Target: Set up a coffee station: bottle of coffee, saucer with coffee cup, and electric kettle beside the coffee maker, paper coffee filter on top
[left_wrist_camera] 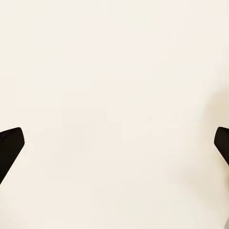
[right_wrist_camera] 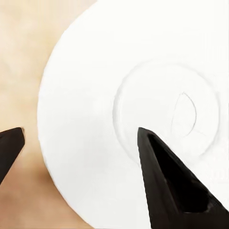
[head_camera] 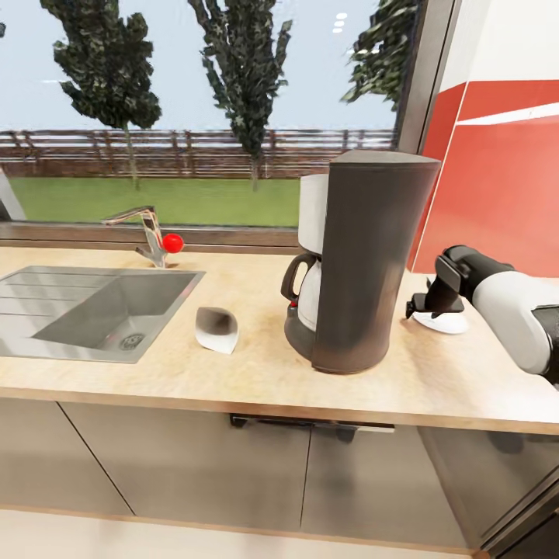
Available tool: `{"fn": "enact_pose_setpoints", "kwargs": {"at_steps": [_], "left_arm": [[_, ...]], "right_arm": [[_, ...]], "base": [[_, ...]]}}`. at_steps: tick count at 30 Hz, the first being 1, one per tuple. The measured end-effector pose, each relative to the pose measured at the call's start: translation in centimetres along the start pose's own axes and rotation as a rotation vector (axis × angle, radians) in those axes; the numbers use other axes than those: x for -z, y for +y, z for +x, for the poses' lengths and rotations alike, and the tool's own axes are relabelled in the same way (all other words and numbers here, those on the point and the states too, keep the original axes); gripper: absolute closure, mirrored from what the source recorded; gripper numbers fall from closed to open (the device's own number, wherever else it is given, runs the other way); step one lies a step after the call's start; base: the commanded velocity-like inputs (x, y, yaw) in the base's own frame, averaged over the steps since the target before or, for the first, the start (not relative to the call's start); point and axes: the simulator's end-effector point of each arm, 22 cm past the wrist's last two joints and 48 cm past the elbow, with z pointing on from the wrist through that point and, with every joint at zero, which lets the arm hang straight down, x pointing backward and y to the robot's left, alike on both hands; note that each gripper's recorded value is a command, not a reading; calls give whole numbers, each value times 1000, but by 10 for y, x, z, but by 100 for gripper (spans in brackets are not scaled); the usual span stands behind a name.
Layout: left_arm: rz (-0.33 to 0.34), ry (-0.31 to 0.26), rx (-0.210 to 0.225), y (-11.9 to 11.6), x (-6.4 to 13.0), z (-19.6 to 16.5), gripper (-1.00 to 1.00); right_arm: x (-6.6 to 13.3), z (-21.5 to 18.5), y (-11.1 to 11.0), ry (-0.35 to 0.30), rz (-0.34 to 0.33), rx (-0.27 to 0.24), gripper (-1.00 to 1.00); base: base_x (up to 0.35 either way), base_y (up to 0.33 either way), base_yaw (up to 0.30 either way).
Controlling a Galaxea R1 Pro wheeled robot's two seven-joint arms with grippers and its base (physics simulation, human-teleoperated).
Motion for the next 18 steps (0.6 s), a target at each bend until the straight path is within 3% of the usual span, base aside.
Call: {"fn": "enact_pose_setpoints", "kwargs": {"at_steps": [18], "left_arm": [[0,1,-3,0,-1,-1,-100]], "right_arm": [[0,-2,-3,0,25,16,100]], "base": [[0,0,0]]}}
